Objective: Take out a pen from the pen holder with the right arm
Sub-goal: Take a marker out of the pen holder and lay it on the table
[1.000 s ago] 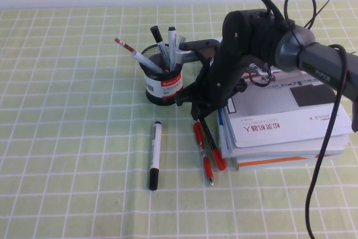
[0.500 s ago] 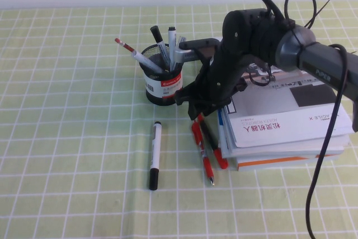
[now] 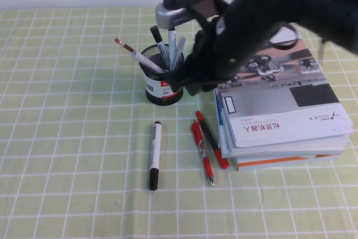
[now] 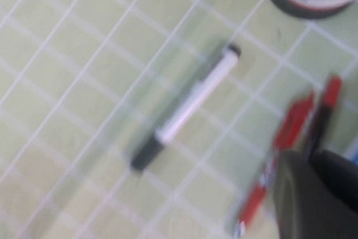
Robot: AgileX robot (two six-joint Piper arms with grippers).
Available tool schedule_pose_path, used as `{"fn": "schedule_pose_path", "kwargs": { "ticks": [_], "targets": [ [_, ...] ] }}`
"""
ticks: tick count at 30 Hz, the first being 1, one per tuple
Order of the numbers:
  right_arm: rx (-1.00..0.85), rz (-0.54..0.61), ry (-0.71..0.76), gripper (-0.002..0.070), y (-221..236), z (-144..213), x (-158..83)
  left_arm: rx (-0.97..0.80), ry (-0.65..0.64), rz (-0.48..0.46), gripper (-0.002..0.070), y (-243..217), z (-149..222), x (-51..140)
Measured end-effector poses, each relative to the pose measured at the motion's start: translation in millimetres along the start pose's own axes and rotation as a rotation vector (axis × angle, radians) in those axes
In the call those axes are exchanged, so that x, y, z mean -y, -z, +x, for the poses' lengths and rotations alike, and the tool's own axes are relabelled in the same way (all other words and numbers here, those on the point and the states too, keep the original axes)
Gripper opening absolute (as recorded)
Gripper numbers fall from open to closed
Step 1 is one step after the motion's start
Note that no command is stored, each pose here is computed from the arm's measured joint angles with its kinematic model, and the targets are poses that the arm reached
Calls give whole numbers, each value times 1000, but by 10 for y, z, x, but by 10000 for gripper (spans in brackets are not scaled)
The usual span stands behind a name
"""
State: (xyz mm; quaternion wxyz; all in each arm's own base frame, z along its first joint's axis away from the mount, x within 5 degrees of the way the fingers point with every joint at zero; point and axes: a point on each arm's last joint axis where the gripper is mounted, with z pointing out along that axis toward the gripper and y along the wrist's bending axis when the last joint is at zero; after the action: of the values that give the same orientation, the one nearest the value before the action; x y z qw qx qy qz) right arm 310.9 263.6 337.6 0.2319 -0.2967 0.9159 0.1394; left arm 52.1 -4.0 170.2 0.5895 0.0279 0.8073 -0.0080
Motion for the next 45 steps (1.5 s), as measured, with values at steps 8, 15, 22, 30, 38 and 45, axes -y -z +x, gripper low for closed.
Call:
{"fn": "schedule_pose_path", "kwargs": {
  "ticks": [8,15,22,30,38,45],
  "targets": [
    [72,2,14,-12,837,624,-28,0,0,0,-5,0,0,0],
    [111,0,15,-12,1203,1292,-2,0,0,0,-5,0,0,0],
    [-43,22,22,-13,1290,1711,36,0,0,0,-5,0,0,0],
    [-45,120,68,-12,1080,1830,155,0,0,0,-5,0,0,0],
    [235,198,-61,-13,839,2312,500,0,0,0,-5,0,0,0],
    [598,354,-268,-12,667,3101,760,0,0,0,-5,0,0,0]
  ]
}}
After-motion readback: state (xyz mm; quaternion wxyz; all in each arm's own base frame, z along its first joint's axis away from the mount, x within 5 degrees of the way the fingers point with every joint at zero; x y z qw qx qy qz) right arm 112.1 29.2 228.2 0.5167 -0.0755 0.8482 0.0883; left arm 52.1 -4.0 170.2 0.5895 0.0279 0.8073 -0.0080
